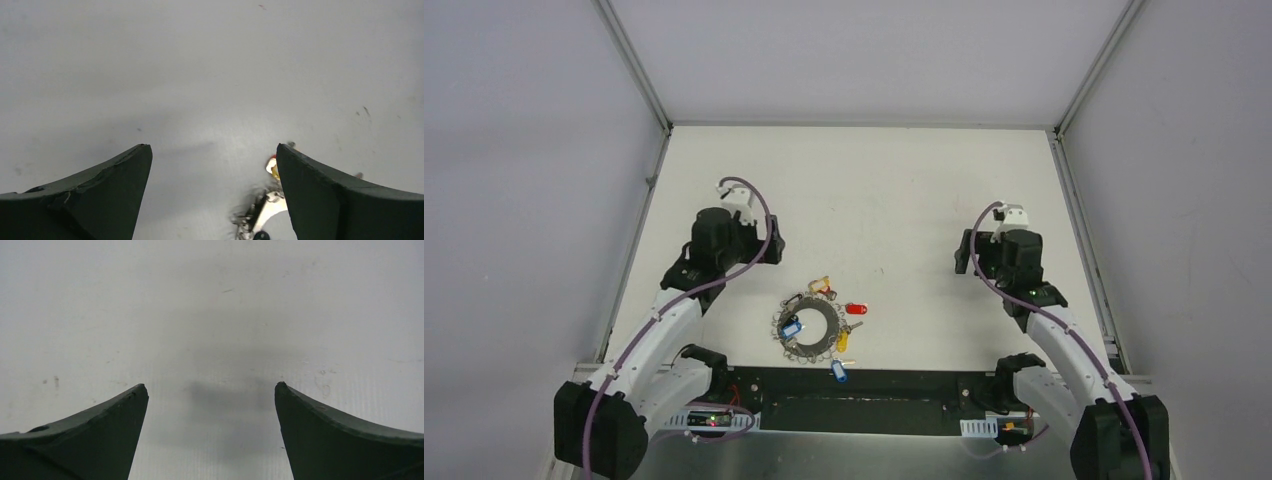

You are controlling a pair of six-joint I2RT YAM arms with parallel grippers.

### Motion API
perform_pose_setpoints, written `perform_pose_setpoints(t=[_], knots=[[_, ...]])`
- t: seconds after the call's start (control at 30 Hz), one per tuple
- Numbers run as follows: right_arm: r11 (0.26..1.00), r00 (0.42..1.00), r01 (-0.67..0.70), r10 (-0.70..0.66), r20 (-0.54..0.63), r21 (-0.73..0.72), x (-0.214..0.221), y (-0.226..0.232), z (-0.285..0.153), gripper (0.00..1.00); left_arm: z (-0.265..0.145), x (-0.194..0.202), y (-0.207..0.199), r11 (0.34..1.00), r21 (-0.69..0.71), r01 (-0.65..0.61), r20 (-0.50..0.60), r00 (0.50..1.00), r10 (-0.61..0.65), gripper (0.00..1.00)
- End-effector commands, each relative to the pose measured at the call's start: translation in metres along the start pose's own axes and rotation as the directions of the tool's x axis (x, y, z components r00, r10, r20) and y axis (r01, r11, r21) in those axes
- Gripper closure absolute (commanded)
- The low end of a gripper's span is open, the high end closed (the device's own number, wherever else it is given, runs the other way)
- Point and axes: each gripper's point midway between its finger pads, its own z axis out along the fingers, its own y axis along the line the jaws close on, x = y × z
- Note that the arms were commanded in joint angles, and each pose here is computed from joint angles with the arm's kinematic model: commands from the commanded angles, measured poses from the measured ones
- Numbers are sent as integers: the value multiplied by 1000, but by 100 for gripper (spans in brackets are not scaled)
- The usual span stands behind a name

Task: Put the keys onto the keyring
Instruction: Reset both arms

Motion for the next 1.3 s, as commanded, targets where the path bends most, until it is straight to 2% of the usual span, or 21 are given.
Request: perform_pose_setpoints(t=[0.0, 0.13, 0.23, 0.47, 0.57, 0.6, 0.7, 0.77, 0.8, 0.87, 0.93, 1.27], knots=[[978, 989, 13, -44, 143, 210, -14, -42, 16, 0, 2, -7, 55, 989, -148, 12, 49, 999, -5, 1], [964, 970, 10, -74, 232, 267, -14, -55, 27, 0, 13, -1, 94, 957, -289, 1, 81, 996, 24, 1], [958, 967, 40, -109, 230, 284, -15, -59, 36, 1, 31, 1, 109, 944, -328, -22, 115, 991, 63, 1], [953, 935, 31, -135, 328, 303, -37, -66, 52, 1, 74, 6, 120, 962, -260, -84, 141, 982, 124, 1], [956, 920, 26, -137, 367, 293, -45, -68, 60, 1, 85, 2, 120, 954, -236, -183, 145, 964, 221, 1], [958, 917, 25, -136, 375, 287, -44, -70, 64, 0, 85, -1, 125, 954, -247, -172, 174, 960, 218, 1], [953, 921, 9, -126, 370, 302, -33, -79, 81, 1, 87, 15, 133, 954, -261, -148, 218, 954, 208, 1], [953, 920, 15, -132, 369, 304, -35, -81, 91, 0, 85, 16, 129, 957, -240, -163, 217, 952, 217, 1], [954, 946, 17, -112, 303, 299, -27, -81, 94, 0, 86, 14, 128, 956, -238, -173, 226, 947, 228, 1], [957, 945, 6, -100, 312, 289, -30, -85, 98, 0, 87, 16, 132, 956, -252, -149, 200, 959, 202, 1], [957, 951, 7, -96, 295, 291, -29, -86, 96, 0, 87, 15, 139, 949, -290, -123, 205, 961, 187, 2], [957, 948, 5, -97, 304, 290, -30, -86, 97, 0, 87, 15, 140, 948, -293, -120, 201, 962, 184, 1]])
